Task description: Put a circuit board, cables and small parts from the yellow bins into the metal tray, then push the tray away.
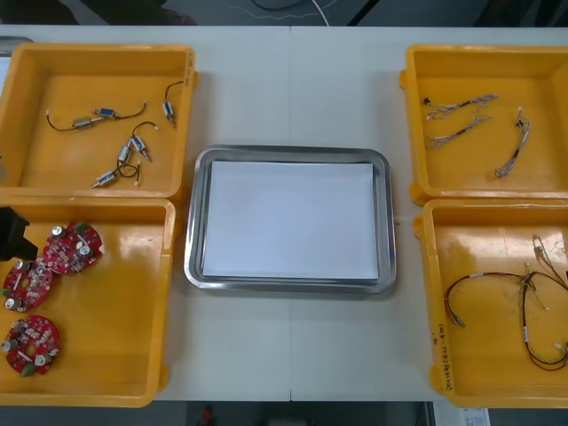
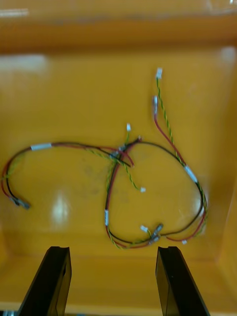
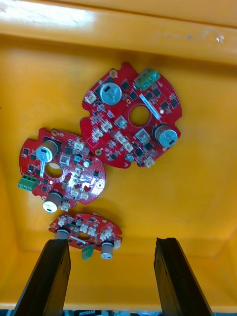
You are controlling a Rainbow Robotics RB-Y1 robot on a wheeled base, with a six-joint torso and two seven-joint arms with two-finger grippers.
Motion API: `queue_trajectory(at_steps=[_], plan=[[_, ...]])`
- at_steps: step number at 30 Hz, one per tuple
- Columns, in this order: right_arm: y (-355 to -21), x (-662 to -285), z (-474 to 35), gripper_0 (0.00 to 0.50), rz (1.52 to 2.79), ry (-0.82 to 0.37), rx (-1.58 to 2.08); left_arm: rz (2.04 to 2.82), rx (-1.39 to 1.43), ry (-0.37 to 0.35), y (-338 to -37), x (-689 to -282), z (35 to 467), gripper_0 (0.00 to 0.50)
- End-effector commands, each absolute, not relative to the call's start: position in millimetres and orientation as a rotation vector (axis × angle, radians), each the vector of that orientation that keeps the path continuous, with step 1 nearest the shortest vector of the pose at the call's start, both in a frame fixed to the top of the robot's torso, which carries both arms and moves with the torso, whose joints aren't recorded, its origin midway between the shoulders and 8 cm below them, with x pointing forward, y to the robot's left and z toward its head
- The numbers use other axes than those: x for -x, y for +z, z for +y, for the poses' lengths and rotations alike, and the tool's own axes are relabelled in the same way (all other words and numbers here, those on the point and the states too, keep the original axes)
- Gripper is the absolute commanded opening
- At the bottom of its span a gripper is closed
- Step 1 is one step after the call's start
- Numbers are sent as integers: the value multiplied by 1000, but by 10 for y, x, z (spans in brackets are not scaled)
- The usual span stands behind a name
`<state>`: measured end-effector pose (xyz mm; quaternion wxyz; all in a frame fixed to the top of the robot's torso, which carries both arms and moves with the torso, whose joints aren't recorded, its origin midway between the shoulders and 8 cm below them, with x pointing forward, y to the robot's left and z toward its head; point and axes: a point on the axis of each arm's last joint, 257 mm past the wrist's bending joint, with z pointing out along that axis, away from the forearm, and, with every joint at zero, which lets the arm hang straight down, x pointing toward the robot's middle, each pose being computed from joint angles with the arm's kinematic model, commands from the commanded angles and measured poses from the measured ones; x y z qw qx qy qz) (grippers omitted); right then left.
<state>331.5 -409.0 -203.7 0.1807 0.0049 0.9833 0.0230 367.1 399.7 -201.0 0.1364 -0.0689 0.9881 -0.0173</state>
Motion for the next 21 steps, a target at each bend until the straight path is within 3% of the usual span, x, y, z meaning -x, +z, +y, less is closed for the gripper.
queue_trajectory(at_steps=[1, 13, 21], plan=[[-1967, -3189, -4391, 500, 2770, -55, 27, 2799, 231, -58, -1881, -3778, 4177, 500], [-2080, -3373, -4465, 500, 2678, -134, 166, 2801, 379, -53, -2069, -3601, 4414, 500], [-2280, -3490, -4479, 500, 2652, -155, 307, 2761, 438, -57, -2235, -3546, 4550, 500]])
